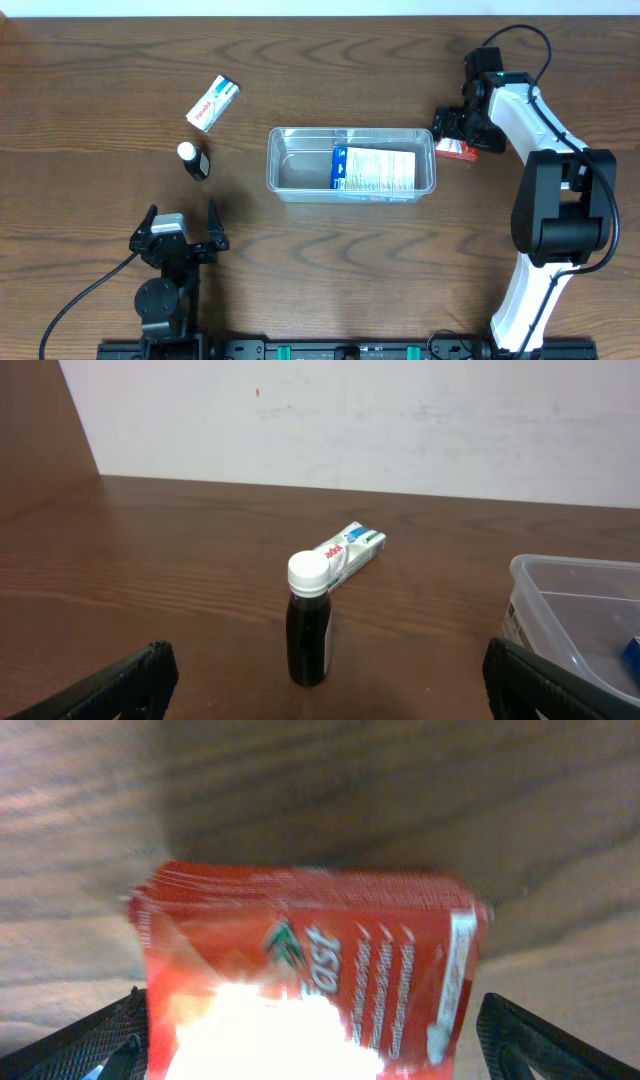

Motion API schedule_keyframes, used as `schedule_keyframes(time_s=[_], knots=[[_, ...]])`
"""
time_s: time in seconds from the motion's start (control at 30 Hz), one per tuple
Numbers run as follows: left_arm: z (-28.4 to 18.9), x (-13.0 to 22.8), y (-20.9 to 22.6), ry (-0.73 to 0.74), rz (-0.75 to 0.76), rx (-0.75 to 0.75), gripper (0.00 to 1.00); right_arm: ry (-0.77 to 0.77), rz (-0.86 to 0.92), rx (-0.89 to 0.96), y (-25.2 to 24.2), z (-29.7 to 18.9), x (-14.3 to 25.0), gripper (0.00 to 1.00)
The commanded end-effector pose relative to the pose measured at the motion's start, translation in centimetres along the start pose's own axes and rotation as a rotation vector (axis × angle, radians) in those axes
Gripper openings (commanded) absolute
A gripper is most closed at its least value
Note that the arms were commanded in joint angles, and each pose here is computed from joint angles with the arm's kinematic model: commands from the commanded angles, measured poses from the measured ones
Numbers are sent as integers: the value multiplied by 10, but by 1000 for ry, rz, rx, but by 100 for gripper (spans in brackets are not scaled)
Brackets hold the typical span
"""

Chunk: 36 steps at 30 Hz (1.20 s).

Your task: Pack container

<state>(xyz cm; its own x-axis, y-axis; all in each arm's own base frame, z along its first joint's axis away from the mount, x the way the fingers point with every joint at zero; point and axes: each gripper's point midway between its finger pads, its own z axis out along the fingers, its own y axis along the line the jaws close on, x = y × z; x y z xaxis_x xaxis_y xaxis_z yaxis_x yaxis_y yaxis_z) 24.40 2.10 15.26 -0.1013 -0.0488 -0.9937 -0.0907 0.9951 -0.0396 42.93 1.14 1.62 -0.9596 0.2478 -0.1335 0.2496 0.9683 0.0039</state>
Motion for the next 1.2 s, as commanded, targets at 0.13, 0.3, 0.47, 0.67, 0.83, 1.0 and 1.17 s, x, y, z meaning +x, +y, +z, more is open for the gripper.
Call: schedule_keyframes(time_s=[0.13, 0.3, 0.47, 0.67, 0.83, 1.0, 1.17], knots=[[1, 16, 3, 48, 2, -14, 98, 12, 60, 28, -10, 2, -1, 99], [1, 16, 3, 48, 2, -14, 98, 13, 60, 28, -10, 2, 0, 99], [1, 16, 3, 48, 2, -14, 98, 12, 68, 27, -10, 2, -1, 99], [1, 16, 3, 48, 2, -14, 98, 10, 67, 27, -10, 2, -1, 99], [1, 16, 3, 48, 2, -14, 98, 7, 68, 26, -10, 2, -2, 93], [1, 16, 3, 48, 2, -14, 98, 7, 68, 26, -10, 2, -2, 91], [1, 16, 3, 48, 2, -14, 98, 13, 67, 28, -10, 2, 0, 95]])
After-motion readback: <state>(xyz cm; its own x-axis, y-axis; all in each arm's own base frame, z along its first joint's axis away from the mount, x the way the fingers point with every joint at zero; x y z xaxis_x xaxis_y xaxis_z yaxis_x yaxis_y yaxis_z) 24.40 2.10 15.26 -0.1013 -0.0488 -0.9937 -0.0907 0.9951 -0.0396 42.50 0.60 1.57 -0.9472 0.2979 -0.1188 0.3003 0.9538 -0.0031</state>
